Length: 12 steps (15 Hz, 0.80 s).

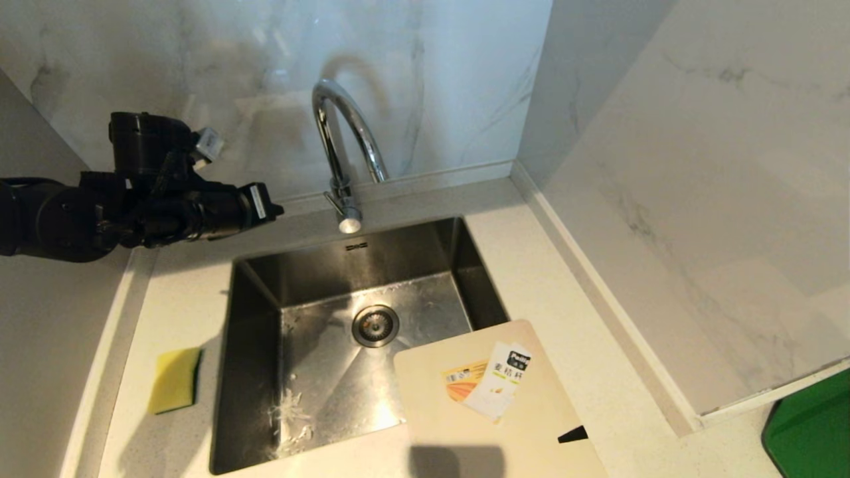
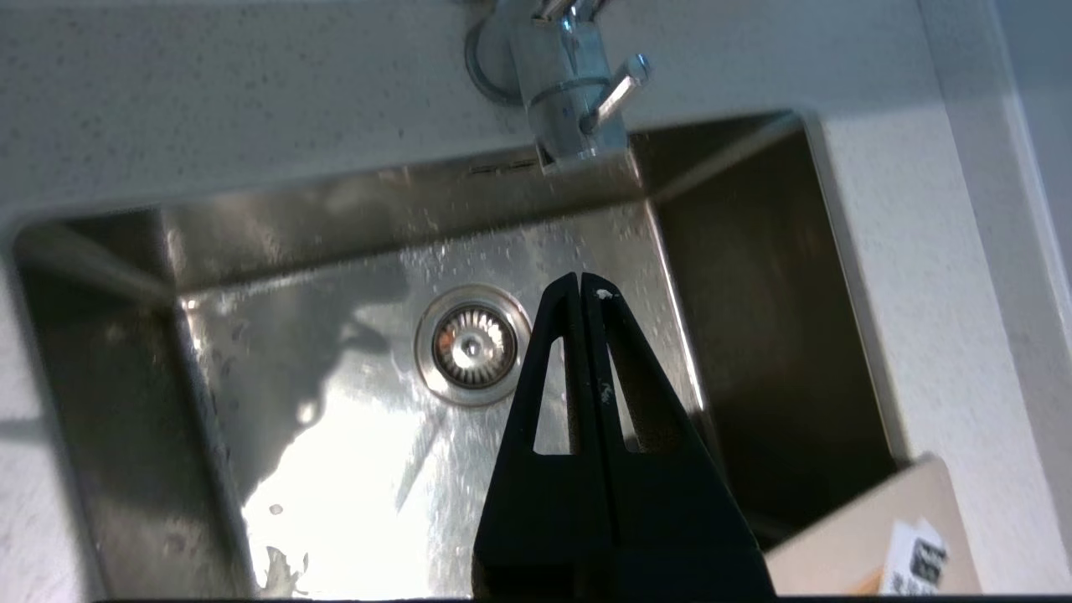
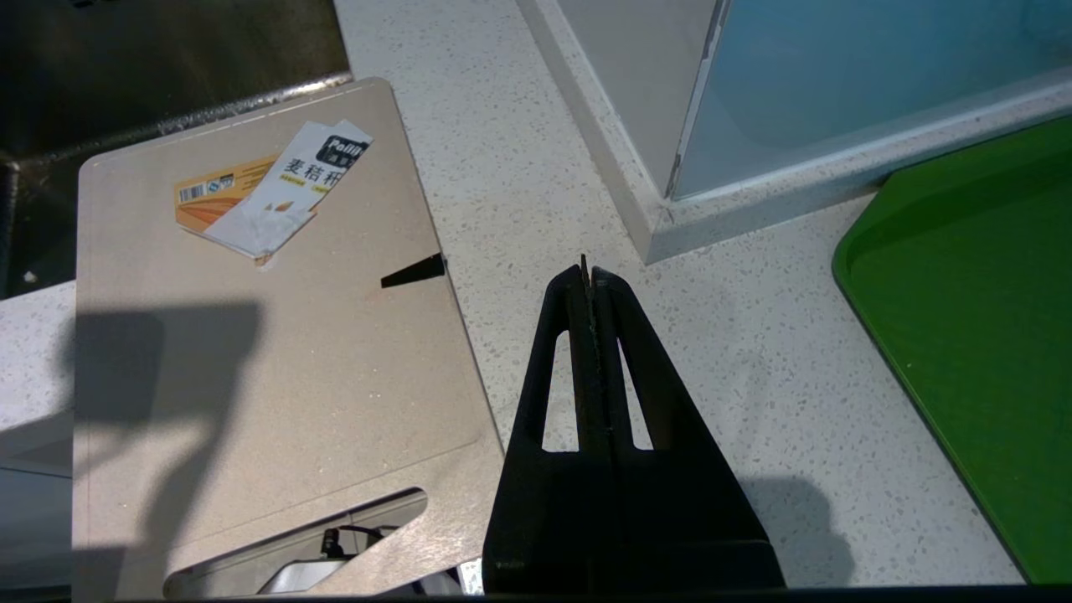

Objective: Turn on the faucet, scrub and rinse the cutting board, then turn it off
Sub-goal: Turn on the tap

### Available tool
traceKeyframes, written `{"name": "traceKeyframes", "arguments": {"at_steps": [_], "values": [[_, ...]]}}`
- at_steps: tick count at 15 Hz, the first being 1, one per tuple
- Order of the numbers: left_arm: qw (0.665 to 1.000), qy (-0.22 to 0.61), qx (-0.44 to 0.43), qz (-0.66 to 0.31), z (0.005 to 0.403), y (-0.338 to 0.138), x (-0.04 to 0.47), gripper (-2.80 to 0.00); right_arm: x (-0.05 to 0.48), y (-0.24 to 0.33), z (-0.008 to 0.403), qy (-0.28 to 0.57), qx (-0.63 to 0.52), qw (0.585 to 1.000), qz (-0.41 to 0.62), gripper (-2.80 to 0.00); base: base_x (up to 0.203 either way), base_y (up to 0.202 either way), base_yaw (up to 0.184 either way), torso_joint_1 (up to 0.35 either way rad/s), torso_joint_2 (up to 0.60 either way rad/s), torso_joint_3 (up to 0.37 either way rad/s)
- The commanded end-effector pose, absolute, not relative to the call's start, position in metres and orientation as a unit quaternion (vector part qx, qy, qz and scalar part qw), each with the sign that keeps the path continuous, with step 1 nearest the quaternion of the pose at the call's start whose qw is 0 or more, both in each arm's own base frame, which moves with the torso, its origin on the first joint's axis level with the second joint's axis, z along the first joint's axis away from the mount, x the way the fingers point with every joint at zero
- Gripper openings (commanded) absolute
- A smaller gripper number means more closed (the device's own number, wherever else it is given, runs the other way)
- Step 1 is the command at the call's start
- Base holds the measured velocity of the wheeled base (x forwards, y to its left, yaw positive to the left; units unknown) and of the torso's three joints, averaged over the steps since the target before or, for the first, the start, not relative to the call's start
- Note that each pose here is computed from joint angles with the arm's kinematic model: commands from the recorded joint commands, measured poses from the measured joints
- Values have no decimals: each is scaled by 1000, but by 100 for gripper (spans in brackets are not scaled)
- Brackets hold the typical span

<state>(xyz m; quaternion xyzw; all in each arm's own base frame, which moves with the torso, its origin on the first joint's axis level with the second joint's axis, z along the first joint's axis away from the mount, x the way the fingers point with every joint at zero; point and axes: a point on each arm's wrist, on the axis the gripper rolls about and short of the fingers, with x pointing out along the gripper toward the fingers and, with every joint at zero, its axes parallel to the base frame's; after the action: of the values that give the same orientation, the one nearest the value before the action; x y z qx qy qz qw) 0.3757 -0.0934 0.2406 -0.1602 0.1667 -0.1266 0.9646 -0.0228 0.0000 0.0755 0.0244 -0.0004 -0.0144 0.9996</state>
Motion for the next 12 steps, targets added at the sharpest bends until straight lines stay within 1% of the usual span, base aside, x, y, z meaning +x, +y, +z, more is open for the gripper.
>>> {"name": "traceKeyframes", "arguments": {"at_steps": [1, 6, 9, 12], "values": [[965, 170, -161, -122, 229, -97, 389, -280, -23, 0, 75, 0, 25, 1000, -15, -280, 0, 0, 0, 0, 0, 0], [964, 153, -182, -121, 235, -100, 403, -280, -23, 0, 75, 0, 25, 1000, -15, -280, 0, 0, 0, 0, 0, 0], [964, 151, -184, -121, 232, -102, 409, -280, -23, 0, 75, 0, 25, 1000, -15, -280, 0, 0, 0, 0, 0, 0], [965, 125, -194, -125, 236, -104, 420, -280, -23, 0, 75, 0, 25, 1000, -15, -280, 0, 0, 0, 0, 0, 0]]}}
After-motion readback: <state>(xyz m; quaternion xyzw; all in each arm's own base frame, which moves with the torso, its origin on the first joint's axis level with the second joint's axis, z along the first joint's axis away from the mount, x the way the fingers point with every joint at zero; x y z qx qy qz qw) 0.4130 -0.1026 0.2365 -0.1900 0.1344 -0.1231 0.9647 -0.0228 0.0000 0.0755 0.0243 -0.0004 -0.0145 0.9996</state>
